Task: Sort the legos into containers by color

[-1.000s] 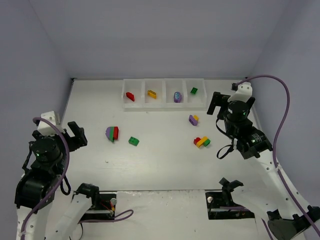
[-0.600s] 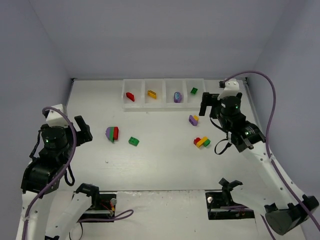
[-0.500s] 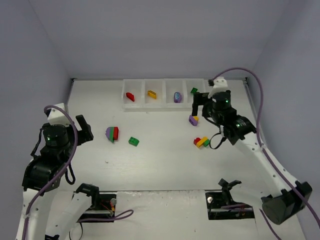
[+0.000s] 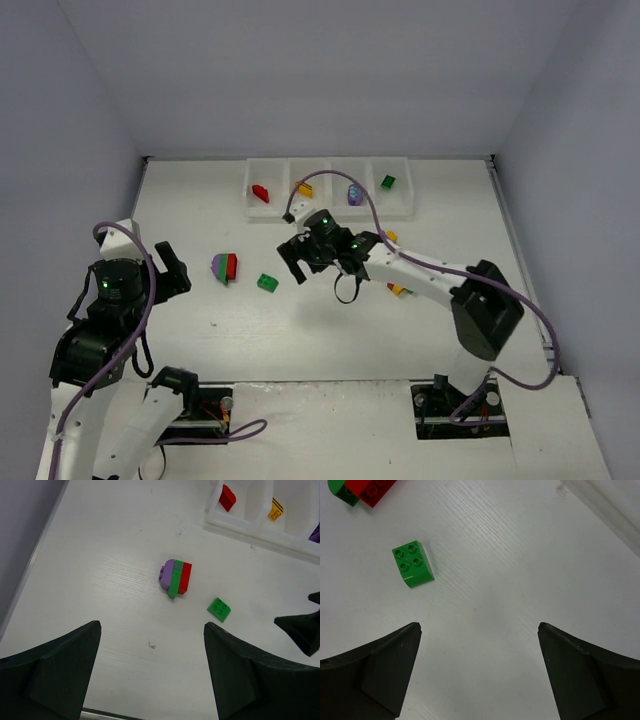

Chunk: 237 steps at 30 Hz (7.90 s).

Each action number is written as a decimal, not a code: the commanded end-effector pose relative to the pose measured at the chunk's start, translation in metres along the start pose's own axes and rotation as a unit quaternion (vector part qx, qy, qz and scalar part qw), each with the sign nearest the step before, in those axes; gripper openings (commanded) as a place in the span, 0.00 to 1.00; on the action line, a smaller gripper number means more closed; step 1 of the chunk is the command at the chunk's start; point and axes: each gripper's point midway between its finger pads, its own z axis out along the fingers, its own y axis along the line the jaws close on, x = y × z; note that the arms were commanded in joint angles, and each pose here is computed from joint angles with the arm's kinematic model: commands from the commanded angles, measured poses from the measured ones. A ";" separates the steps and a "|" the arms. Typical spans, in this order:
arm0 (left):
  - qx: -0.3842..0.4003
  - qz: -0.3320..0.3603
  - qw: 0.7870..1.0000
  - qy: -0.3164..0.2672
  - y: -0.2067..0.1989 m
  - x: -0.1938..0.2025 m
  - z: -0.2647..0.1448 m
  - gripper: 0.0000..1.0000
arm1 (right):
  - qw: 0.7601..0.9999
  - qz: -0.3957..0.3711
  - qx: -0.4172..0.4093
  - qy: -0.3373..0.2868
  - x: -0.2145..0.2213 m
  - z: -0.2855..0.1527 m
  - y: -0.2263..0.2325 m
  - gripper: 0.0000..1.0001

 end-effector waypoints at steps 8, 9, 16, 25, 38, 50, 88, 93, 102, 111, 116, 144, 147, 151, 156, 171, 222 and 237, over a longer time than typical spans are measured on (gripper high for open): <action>-0.002 -0.021 1.000 -0.001 0.000 -0.002 -0.007 0.77 | 0.995 -0.075 -0.070 -0.020 -0.026 0.069 0.067 0.93; -0.001 -0.020 1.000 -0.002 0.000 -0.004 -0.007 0.77 | 0.994 -0.077 -0.075 -0.019 -0.025 0.073 0.071 0.93; 0.001 -0.017 1.000 0.007 -0.001 0.000 -0.005 0.77 | 0.993 -0.083 -0.084 -0.002 -0.014 0.100 0.084 0.89; 0.001 -0.016 1.000 0.008 -0.002 0.001 -0.003 0.77 | 0.993 -0.083 -0.083 0.001 -0.007 0.113 0.084 0.58; 0.010 -0.012 1.000 0.027 -0.012 0.006 0.012 0.77 | 0.977 0.081 0.143 -0.139 -0.098 0.019 -0.121 0.00; 0.019 -0.012 0.997 0.072 -0.029 0.022 0.045 0.77 | 0.922 0.204 0.290 -0.154 -0.071 -0.034 -0.318 0.00; 0.072 -0.035 0.992 0.103 -0.054 0.038 0.056 0.77 | 0.820 0.476 0.310 -0.067 0.035 -0.055 -0.289 0.60; 0.078 -0.038 0.991 0.103 -0.052 0.043 0.050 0.77 | 0.822 0.481 0.303 -0.036 0.056 -0.042 -0.278 0.52; 0.079 -0.040 0.990 0.107 -0.050 0.048 0.047 0.77 | 0.849 0.442 0.286 0.034 0.095 -0.015 -0.257 0.13; 0.077 -0.038 0.990 0.113 -0.049 0.053 0.048 0.77 | 0.866 0.413 0.273 0.068 0.111 0.001 -0.241 0.11; 0.075 -0.036 0.990 0.116 -0.048 0.055 0.047 0.77 | 0.880 0.401 0.244 0.076 0.105 0.012 -0.214 0.09; 0.068 -0.033 0.990 0.119 -0.047 0.058 0.053 0.77 | 0.894 0.432 0.090 0.077 0.062 0.017 -0.067 0.06; 0.069 -0.034 0.990 0.120 -0.048 0.058 0.054 0.77 | 0.901 0.418 0.067 0.093 0.063 0.022 -0.052 0.08; 0.068 -0.032 0.990 0.123 -0.048 0.058 0.056 0.77 | 0.914 0.390 0.024 0.107 0.058 0.026 -0.029 0.08; 0.066 -0.024 0.990 0.126 -0.047 0.060 0.057 0.77 | 0.948 0.308 -0.016 0.081 0.028 0.019 -0.013 0.10; 0.084 0.001 0.990 0.114 -0.053 0.051 0.062 0.77 | 0.999 -0.019 -0.026 0.031 0.000 -0.019 -0.075 0.51; 0.109 0.006 0.984 0.144 -0.066 0.065 0.073 0.77 | 0.964 -0.191 -0.143 0.122 0.069 0.054 -0.067 0.46; 0.207 -0.044 0.969 0.124 -0.110 0.029 0.055 0.77 | 0.961 -0.246 -0.113 -0.049 -0.040 -0.024 -0.021 0.00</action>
